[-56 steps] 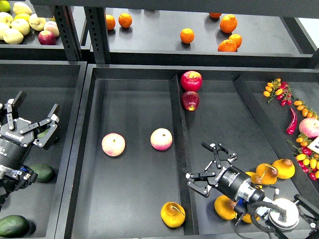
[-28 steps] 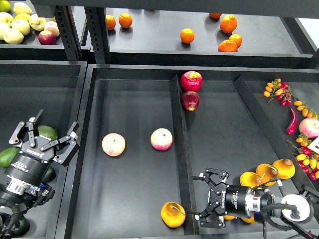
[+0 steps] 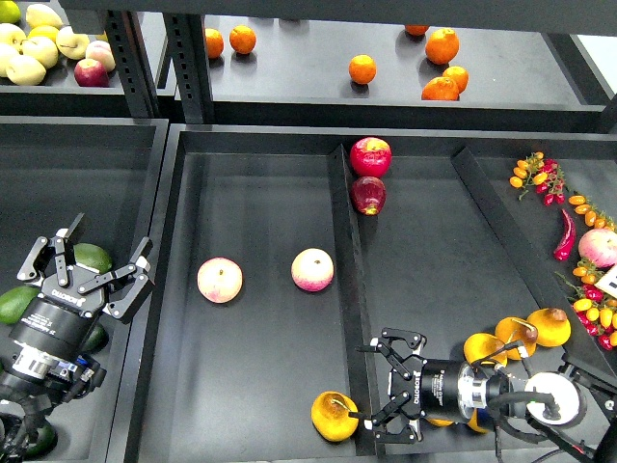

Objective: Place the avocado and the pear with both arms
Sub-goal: 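Lower the right gripper around the yellow pear, then close the right gripper on the yellow pear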

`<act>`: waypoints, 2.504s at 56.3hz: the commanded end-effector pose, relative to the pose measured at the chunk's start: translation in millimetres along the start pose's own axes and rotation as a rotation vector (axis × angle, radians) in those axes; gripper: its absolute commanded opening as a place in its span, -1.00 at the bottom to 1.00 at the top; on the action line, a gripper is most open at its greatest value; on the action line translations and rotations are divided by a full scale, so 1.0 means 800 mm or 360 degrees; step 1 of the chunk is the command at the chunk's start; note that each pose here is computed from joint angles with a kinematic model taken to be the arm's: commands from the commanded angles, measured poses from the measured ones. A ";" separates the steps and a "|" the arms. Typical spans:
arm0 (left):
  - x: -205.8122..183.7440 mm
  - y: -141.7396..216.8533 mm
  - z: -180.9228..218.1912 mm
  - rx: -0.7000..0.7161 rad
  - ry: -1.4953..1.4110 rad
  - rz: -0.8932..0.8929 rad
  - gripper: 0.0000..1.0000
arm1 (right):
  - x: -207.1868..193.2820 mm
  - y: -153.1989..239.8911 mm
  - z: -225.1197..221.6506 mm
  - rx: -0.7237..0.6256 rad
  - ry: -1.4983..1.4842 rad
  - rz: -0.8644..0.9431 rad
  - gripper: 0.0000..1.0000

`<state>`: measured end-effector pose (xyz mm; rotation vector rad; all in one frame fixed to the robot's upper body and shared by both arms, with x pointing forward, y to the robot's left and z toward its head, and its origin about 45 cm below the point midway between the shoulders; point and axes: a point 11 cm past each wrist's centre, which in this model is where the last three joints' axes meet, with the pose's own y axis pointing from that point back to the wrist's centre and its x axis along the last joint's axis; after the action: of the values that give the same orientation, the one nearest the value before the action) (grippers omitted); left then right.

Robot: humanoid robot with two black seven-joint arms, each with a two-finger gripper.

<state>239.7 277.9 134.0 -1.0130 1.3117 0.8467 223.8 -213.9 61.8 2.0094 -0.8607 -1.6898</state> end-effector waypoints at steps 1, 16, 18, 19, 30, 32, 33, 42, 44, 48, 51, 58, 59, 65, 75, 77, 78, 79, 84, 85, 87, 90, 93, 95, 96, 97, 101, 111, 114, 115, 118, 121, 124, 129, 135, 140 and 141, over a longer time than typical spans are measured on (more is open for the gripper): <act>0.000 0.000 -0.001 0.0003 0.0002 0.0002 0.98 | 0.005 -0.004 0.002 -0.0007 -0.0013 0.0017 1.00; 0.004 0.004 -0.003 0.0004 0.0010 0.0018 0.98 | 0.006 -0.022 0.015 -0.0052 -0.0045 0.0025 1.00; 0.004 0.004 -0.004 0.0006 0.0011 0.0019 0.98 | 0.008 -0.022 0.018 -0.0065 -0.0046 0.0032 1.00; 0.004 0.004 -0.004 0.0006 0.0011 0.0019 0.98 | 0.009 -0.023 0.019 -0.0068 -0.0044 0.0035 1.00; 0.004 0.004 -0.004 0.0007 0.0010 0.0016 0.98 | 0.015 -0.028 0.014 -0.0101 -0.0006 0.0086 1.00; 0.004 0.004 -0.004 0.0006 0.0011 0.0019 0.98 | 0.017 -0.028 0.013 -0.0102 -0.0006 0.0095 1.00; 0.004 0.004 -0.004 0.0006 0.0011 0.0019 0.98 | 0.017 -0.028 0.012 -0.0101 -0.0005 0.0095 1.00; 0.004 0.004 -0.004 0.0007 0.0014 0.0018 0.98 | 0.009 -0.043 0.013 -0.0109 0.0000 0.0073 0.99; 0.004 0.004 -0.004 0.0007 0.0014 0.0018 0.98 | 0.009 -0.046 0.013 -0.0111 0.0005 0.0075 0.99; 0.004 0.004 -0.004 0.0007 0.0014 0.0018 0.98 | 0.008 -0.053 0.014 -0.0116 0.0007 0.0074 0.99; 0.004 0.004 -0.004 0.0007 0.0014 0.0018 0.98 | 0.007 -0.057 0.014 -0.0119 0.0010 0.0073 0.99; 0.004 0.003 -0.005 0.0010 0.0014 0.0016 0.98 | 0.011 -0.060 0.016 -0.0125 0.0010 0.0094 0.99; 0.004 0.003 -0.005 0.0010 0.0014 0.0016 0.98 | 0.011 -0.061 0.017 -0.0126 0.0015 0.0099 0.99; 0.004 0.003 -0.007 0.0017 0.0017 0.0018 0.98 | 0.020 -0.059 0.017 -0.0130 0.0025 0.0136 0.99; 0.005 0.003 -0.008 0.0021 0.0020 0.0021 0.98 | 0.029 -0.060 0.027 -0.0178 0.0056 0.0184 0.99; 0.005 0.003 -0.008 0.0021 0.0020 0.0021 0.98 | 0.029 -0.061 0.028 -0.0182 0.0058 0.0181 0.99; 0.005 0.003 -0.009 0.0023 0.0021 0.0021 0.98 | 0.028 -0.063 0.030 -0.0184 0.0057 0.0180 0.99; 0.005 0.003 -0.009 0.0023 0.0021 0.0021 0.98 | 0.028 -0.064 0.030 -0.0187 0.0057 0.0178 0.98; 0.006 0.003 -0.010 0.0027 0.0023 0.0022 0.98 | 0.025 -0.069 0.031 -0.0187 0.0055 0.0169 0.95; 0.006 0.003 -0.010 0.0029 0.0024 0.0022 0.98 | 0.026 -0.069 0.032 -0.0188 0.0054 0.0174 0.93; 0.006 0.003 -0.010 0.0029 0.0024 0.0022 0.98 | 0.027 -0.070 0.031 -0.0183 0.0051 0.0178 0.91; 0.006 0.003 -0.010 0.0029 0.0024 0.0022 0.98 | 0.027 -0.073 0.029 -0.0175 0.0046 0.0178 0.88; 0.006 0.003 -0.010 0.0029 0.0024 0.0022 0.98 | 0.026 -0.076 0.029 -0.0175 0.0042 0.0177 0.80; 0.006 0.003 -0.010 0.0029 0.0024 0.0022 0.98 | 0.026 -0.078 0.029 -0.0174 0.0040 0.0179 0.77; 0.006 0.003 -0.010 0.0029 0.0024 0.0022 0.98 | 0.027 -0.078 0.029 -0.0174 0.0037 0.0181 0.75; 0.006 0.003 -0.011 0.0031 0.0025 0.0023 0.98 | 0.027 -0.079 0.029 -0.0175 0.0037 0.0184 0.73; 0.006 0.003 -0.011 0.0031 0.0025 0.0023 0.98 | 0.029 -0.079 0.029 -0.0172 0.0032 0.0190 0.61; 0.008 0.006 -0.013 0.0032 0.0031 0.0034 0.98 | 0.029 -0.082 0.029 -0.0164 0.0007 0.0212 0.44; 0.009 0.006 -0.013 0.0034 0.0032 0.0035 0.98 | 0.028 -0.083 0.026 -0.0149 -0.0011 0.0221 0.38; 0.009 0.006 -0.013 0.0034 0.0032 0.0035 0.98 | 0.029 -0.083 0.025 -0.0144 -0.0015 0.0226 0.36; 0.009 0.006 -0.013 0.0034 0.0032 0.0035 0.98 | 0.029 -0.084 0.024 -0.0135 -0.0033 0.0241 0.28; 0.009 0.006 -0.013 0.0034 0.0032 0.0035 0.98 | 0.028 -0.084 0.024 -0.0135 -0.0034 0.0243 0.19; 0.009 0.006 -0.013 0.0034 0.0032 0.0035 0.98 | 0.028 -0.084 0.023 -0.0133 -0.0036 0.0244 -0.01; 0.009 0.006 -0.014 0.0039 0.0034 0.0036 0.98 | 0.027 -0.084 0.019 -0.0105 -0.0056 0.0234 -0.30; 0.009 0.006 -0.014 0.0039 0.0034 0.0036 0.98 | 0.028 -0.082 0.014 -0.0074 -0.0080 0.0225 -0.55; 0.009 0.006 -0.014 0.0039 0.0034 0.0036 0.98 | 0.027 -0.081 0.013 -0.0070 -0.0078 0.0224 -0.60; 0.009 0.006 -0.014 0.0039 0.0034 0.0036 0.98 | 0.027 -0.082 0.014 -0.0072 -0.0079 0.0223 -0.62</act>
<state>232.1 268.3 126.7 -0.9923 1.3504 0.8371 228.3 -178.6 1.5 1.8377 -0.9450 -1.6670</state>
